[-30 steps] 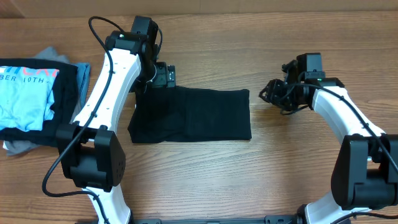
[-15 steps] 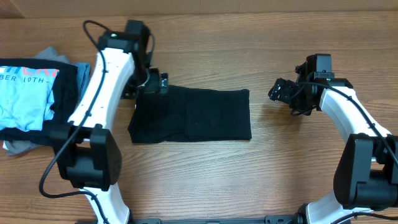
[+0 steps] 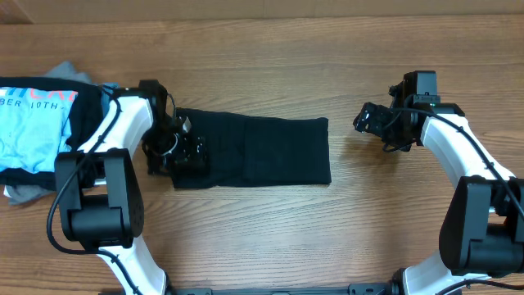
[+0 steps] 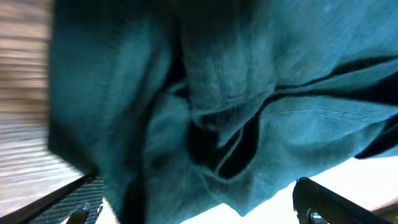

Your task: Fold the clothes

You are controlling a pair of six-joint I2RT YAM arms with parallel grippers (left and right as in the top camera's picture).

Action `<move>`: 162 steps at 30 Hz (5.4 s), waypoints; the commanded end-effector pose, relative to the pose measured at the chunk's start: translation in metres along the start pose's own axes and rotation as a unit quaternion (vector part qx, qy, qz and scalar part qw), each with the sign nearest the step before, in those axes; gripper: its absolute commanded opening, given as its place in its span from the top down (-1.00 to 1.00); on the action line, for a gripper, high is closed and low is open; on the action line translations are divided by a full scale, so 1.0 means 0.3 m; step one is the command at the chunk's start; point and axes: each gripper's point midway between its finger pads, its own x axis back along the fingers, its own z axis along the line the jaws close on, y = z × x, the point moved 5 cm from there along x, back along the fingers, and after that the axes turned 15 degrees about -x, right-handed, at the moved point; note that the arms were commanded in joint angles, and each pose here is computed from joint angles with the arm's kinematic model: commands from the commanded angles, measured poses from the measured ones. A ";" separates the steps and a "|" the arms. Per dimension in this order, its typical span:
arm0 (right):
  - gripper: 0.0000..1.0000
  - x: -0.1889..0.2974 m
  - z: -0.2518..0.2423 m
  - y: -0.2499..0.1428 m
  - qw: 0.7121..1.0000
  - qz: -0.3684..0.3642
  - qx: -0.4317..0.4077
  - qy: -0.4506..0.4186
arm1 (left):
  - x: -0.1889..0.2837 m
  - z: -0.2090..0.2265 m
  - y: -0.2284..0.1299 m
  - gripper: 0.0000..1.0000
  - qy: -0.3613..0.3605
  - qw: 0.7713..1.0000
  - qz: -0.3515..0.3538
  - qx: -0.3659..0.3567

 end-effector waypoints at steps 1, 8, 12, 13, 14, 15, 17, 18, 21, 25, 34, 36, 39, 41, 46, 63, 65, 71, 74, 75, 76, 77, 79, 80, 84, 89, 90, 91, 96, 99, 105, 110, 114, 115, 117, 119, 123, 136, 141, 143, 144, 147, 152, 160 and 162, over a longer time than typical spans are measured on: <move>-0.89 0.009 0.010 0.014 1.000 -0.010 0.003 0.003 | -0.051 -0.004 -0.020 -1.00 -0.019 1.000 0.006 -0.016; -0.89 0.009 0.016 0.016 1.000 -0.011 0.004 0.008 | -0.092 0.034 -0.034 -1.00 0.016 1.000 0.008 0.008; -0.89 0.010 0.017 0.019 1.000 -0.013 0.004 0.010 | -0.084 0.050 -0.035 -1.00 0.037 0.999 0.013 0.009; -0.89 0.010 0.018 0.020 1.000 -0.014 0.005 0.010 | -0.074 0.047 -0.034 -1.00 0.036 0.999 0.015 0.010; -0.89 0.010 0.019 0.021 1.000 -0.014 0.005 0.011 | -0.060 0.043 -0.030 -1.00 0.036 0.999 0.016 0.010; -0.89 0.010 0.021 0.021 1.000 -0.014 0.005 0.013 | -0.047 0.040 -0.026 -1.00 0.036 0.999 0.016 0.009; -0.89 0.010 0.027 0.018 1.000 -0.010 0.006 0.021 | 0.019 0.024 -0.001 -1.00 0.038 0.999 0.007 0.005; -0.89 0.010 0.029 0.017 1.000 -0.009 0.006 0.022 | 0.048 0.018 0.010 -1.00 0.040 0.999 0.003 0.004; -0.89 0.010 0.029 0.017 1.000 -0.009 0.006 0.022 | 0.132 0.012 0.047 -1.00 0.059 0.998 -0.015 0.001; -0.90 0.010 0.029 0.017 1.000 -0.009 0.006 0.022 | 0.157 0.020 0.064 -1.00 0.074 0.997 -0.025 0.010; -0.91 0.010 0.030 0.018 1.000 -0.010 0.006 0.023 | 0.000 0.075 0.016 -1.00 0.089 0.995 -0.011 0.036; -0.91 0.010 0.030 0.019 1.000 -0.010 0.006 0.023 | -0.019 0.083 0.010 -1.00 0.093 0.995 -0.010 0.036; -0.91 0.010 0.031 0.020 1.000 -0.011 0.007 0.024 | -0.031 0.085 -0.003 -1.00 0.094 0.995 -0.003 0.037; -0.90 0.010 0.031 0.021 1.000 -0.012 0.007 0.024 | -0.044 0.086 -0.013 -1.00 0.093 0.995 0.002 0.037; -0.90 0.010 0.031 0.020 1.000 -0.011 0.007 0.024 | -0.087 0.084 -0.019 -1.00 0.078 0.996 -0.006 0.036; -0.91 0.010 0.033 0.023 1.000 -0.013 0.007 0.025 | -0.102 0.067 -0.023 -0.09 0.052 0.998 -0.009 0.037; -0.91 0.010 0.033 0.023 1.000 -0.013 0.007 0.025 | -0.102 0.065 -0.017 -0.03 0.049 0.998 -0.013 0.036; -0.91 0.010 0.033 0.023 1.000 -0.013 0.007 0.025 | -0.100 0.068 -0.001 0.86 0.051 0.998 -0.025 0.032; -0.90 0.010 0.034 0.024 1.000 -0.014 0.007 0.026 | -0.093 0.067 0.003 0.92 0.052 0.998 -0.026 0.032; -0.91 0.010 0.034 0.024 1.000 -0.014 0.007 0.026 | -0.088 0.067 0.006 0.92 0.052 0.998 -0.027 0.032; -0.91 0.010 0.034 0.024 1.000 -0.014 0.007 0.026 | -0.077 0.066 0.014 0.92 0.054 0.998 -0.029 0.032; -0.91 0.010 0.034 0.024 1.000 -0.014 0.007 0.026 | -0.059 0.063 0.025 0.92 0.054 0.998 -0.033 0.031; -0.91 0.010 0.034 0.024 1.000 -0.014 0.007 0.026 | -0.031 0.058 0.042 0.92 0.055 0.997 -0.038 0.029; -0.90 0.010 0.034 0.024 1.000 -0.014 0.008 0.026 | -0.014 0.054 0.051 0.92 0.056 0.997 -0.042 0.028; -0.91 0.010 0.034 0.024 1.000 -0.014 0.008 0.026 | 0.074 0.037 0.093 0.92 0.060 0.996 -0.058 0.024; -0.91 0.010 0.034 0.024 1.000 -0.014 0.008 0.026 | 0.180 0.008 0.141 0.92 0.064 0.994 -0.084 0.019; -0.91 0.010 0.034 0.024 1.000 -0.014 0.008 0.026 | 0.203 -0.002 0.150 0.92 0.065 0.994 -0.090 0.016; -0.91 0.010 0.034 0.024 1.000 -0.014 0.008 0.026 | 0.218 -0.010 0.156 0.92 0.066 0.993 -0.093 0.013; -0.91 0.010 0.034 0.025 1.000 -0.015 0.008 0.026 | 0.275 -0.064 0.189 0.92 0.073 0.991 -0.112 -0.003; -0.91 0.010 0.034 0.025 1.000 -0.015 0.008 0.026 | 0.289 -0.124 0.211 0.92 0.077 0.989 -0.121 -0.025; -0.92 0.010 0.034 0.025 1.000 -0.015 0.008 0.027 | 0.282 -0.216 0.218 0.92 0.147 0.981 -0.111 -0.061; -0.92 0.010 0.035 0.026 0.999 -0.015 0.008 0.027 | 0.283 -0.312 0.214 0.92 0.218 0.966 -0.110 -0.087; -0.92 0.010 0.035 0.026 0.999 -0.016 0.008 0.027 | 0.307 -0.415 0.218 0.92 0.227 0.958 -0.126 -0.120; -0.92 0.010 0.035 0.026 0.999 -0.016 0.008 0.027 | 0.317 -0.433 0.218 0.92 0.234 0.955 -0.129 -0.126; -0.92 0.010 0.035 0.026 0.999 -0.016 0.008 0.027 | 0.334 -0.469 0.217 0.92 0.251 0.948 -0.137 -0.140; -0.92 0.010 0.036 0.026 0.999 -0.016 0.008 0.027 | 0.345 -0.505 0.212 0.92 0.264 0.942 -0.142 -0.153; -0.92 0.010 0.036 0.026 0.999 -0.016 0.008 0.027 | 0.340 -0.578 0.189 0.92 0.272 0.934 -0.139 -0.184; -0.92 0.011 0.043 0.024 0.999 -0.012 0.007 0.036 | 0.268 -0.753 0.122 0.92 0.283 0.914 -0.128 -0.261; -0.92 0.011 0.043 0.024 0.999 -0.012 0.007 0.036 | 0.247 -0.799 0.100 0.92 0.281 0.909 -0.126 -0.281; -0.92 0.011 0.043 0.024 0.999 -0.012 0.007 0.036 | 0.234 -0.813 0.092 0.92 0.278 0.908 -0.124 -0.287; -0.92 0.011 0.043 0.024 0.999 -0.012 0.007 0.036 | 0.226 -0.818 0.090 0.92 0.273 0.909 -0.122 -0.289; -0.92 0.011 0.043 0.024 0.999 -0.012 0.007 0.036 | 0.192 -0.833 0.086 0.92 0.256 0.913 -0.118 -0.296; -0.92 0.011 0.043 0.024 0.999 -0.012 0.007 0.036 | 0.145 -0.882 0.095 0.92 0.233 0.912 -0.130 -0.312; -0.92 0.011 0.043 0.024 0.999 -0.012 0.007 0.036 | 0.117 -0.968 0.078 0.92 0.211 0.905 -0.146 -0.340; -0.91 0.011 0.043 0.024 0.999 -0.012 0.007 0.036 | 0.109 -0.982 0.067 0.92 0.210 0.903 -0.145 -0.347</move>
